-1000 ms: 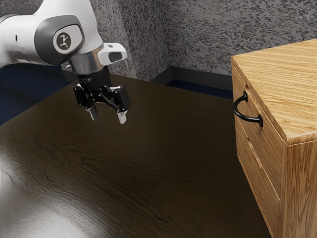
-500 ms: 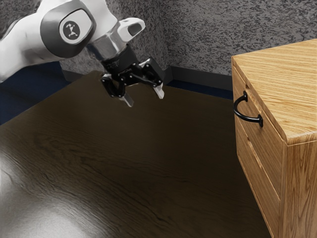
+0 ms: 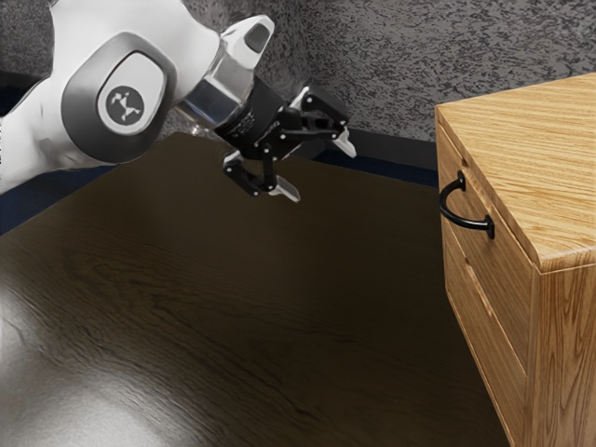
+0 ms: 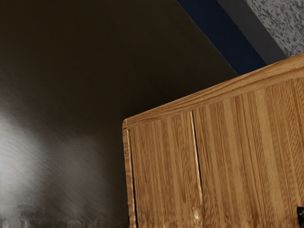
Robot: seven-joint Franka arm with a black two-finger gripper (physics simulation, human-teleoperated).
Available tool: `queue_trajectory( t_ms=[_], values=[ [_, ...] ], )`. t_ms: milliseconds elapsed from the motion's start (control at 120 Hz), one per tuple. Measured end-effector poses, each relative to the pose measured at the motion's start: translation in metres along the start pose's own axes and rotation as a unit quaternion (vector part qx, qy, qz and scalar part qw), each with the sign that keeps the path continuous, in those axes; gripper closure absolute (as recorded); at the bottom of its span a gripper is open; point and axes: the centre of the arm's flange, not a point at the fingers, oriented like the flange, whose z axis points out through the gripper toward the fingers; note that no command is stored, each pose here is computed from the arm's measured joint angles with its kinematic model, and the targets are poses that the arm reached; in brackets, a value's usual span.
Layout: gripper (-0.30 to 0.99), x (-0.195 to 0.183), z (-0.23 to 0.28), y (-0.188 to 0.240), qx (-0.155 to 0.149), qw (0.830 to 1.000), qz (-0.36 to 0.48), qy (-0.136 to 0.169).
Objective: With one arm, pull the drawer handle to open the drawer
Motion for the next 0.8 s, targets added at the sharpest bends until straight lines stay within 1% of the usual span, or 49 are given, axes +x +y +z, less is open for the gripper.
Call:
queue_trajectory(
  t_ms=[58, 125, 250, 342, 467, 617, 725, 800],
  values=[
    [0.0, -0.031, 0.005, 0.008, -0.014, 1.0, 0.006, -0.011],
    [0.0, -0.05, 0.007, 0.01, -0.026, 1.0, 0.002, -0.013],
    [0.0, -0.055, 0.004, 0.014, -0.045, 0.999, -0.016, -0.001],
    [0.0, -0.061, 0.005, 0.02, -0.054, 0.998, -0.023, 0.003],
    [0.0, -0.068, 0.021, 0.032, -0.056, 0.998, -0.03, 0.001],
    [0.0, -0.066, 0.029, 0.041, -0.056, 0.998, -0.04, 0.002],
    [0.0, -0.069, 0.03, 0.045, -0.051, 0.998, -0.043, -0.003],
    [0.0, -0.077, 0.033, 0.051, -0.048, 0.998, -0.04, -0.011]
  ],
)
